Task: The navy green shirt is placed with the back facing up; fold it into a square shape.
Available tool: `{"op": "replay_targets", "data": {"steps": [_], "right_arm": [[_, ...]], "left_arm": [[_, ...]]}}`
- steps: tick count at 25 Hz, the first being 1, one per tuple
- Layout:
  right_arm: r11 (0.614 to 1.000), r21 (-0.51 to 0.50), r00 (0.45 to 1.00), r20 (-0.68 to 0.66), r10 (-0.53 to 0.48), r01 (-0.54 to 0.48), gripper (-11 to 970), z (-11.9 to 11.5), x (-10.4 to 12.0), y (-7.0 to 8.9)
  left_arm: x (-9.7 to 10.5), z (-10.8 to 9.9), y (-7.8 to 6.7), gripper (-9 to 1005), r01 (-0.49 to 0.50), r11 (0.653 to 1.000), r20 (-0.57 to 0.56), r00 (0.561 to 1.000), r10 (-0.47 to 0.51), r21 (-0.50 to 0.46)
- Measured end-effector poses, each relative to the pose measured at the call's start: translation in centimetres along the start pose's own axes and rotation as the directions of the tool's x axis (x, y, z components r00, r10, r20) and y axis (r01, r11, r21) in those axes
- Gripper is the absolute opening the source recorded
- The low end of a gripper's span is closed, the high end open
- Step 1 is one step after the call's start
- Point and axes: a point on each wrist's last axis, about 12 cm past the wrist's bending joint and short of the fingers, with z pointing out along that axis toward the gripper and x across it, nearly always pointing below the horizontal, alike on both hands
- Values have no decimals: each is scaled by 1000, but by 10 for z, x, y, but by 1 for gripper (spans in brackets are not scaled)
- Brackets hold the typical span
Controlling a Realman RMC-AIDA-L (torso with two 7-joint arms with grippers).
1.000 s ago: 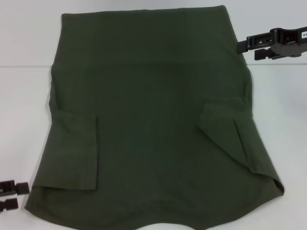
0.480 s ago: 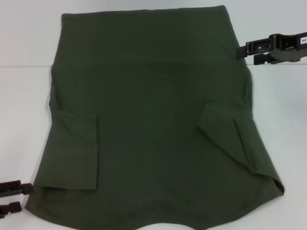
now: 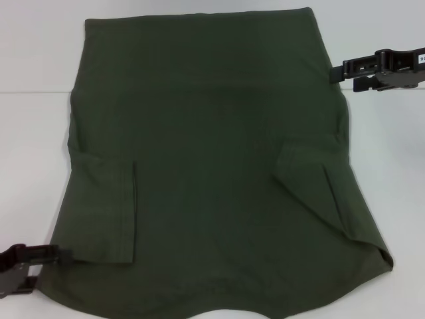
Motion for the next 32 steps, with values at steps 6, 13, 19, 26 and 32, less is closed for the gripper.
{"op": "replay_targets", "data": {"steps": [6,13,19,26,32], "right_arm": [[1000,1,1000,2,7,-7,791,-2,2,-2],[1000,-7,999,-33,-6,5,787,-7,7,-5],[1000,4,984,-177,-23,24,783,-20,30,-15],[994,105,936,-351,38,-1,779,-44,70,-43],[998,59,911,-413,0,26,776,-39,99,-48]], "left_arm": [[-5,1,-11,658,-61,998,11,998,61,6],[-5,-1,-13,436,-79,997,3,997,79,14],[-4,-4,-19,256,-141,984,13,990,141,106],[-11,-3,-23,16,-155,981,46,988,150,121],[-17,2,-30,16,-175,976,52,984,170,126]]}}
